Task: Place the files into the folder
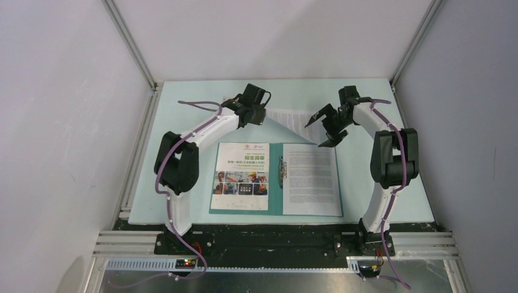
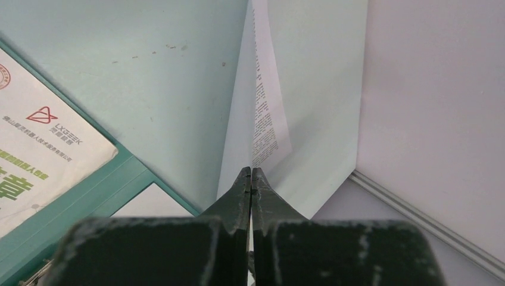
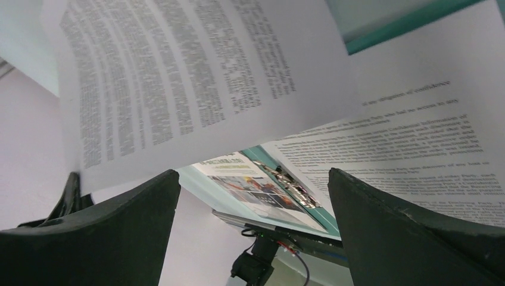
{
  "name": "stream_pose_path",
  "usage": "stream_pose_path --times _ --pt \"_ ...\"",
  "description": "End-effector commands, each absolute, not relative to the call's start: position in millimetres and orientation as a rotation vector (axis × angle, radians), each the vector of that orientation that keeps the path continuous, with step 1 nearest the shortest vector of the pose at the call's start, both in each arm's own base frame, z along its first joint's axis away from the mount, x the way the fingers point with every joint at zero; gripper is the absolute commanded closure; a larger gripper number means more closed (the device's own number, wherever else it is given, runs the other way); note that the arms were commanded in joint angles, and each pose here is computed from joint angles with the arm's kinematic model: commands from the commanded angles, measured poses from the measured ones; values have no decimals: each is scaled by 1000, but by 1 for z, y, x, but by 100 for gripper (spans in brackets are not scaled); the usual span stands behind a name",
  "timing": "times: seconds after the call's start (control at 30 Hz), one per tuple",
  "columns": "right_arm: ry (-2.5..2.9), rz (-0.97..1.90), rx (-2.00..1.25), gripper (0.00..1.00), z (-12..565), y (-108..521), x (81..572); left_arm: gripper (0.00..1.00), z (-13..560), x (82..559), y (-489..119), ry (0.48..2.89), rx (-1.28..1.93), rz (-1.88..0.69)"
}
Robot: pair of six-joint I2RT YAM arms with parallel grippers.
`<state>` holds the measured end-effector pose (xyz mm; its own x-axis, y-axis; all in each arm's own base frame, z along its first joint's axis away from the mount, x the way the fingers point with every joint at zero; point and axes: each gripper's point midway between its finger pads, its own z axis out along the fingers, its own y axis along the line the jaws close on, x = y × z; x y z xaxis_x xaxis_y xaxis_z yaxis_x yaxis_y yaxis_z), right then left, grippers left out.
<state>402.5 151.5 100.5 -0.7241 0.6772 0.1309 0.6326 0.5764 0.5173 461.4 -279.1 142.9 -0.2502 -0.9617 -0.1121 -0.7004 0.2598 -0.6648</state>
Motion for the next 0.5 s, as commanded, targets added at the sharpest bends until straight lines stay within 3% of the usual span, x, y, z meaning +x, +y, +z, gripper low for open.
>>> stream_pose_path --times 0.0,0.4,0.47 --pt "2725 812 1234 0 96 155 386 100 177 461 -283 1946 -1528 -735" --pt "2684 742 1083 1 92 168 424 100 194 449 -304 1955 -1570 -829" --pt "2674 720 1040 5 90 166 431 100 194 445 -304 1961 -1575 -832"
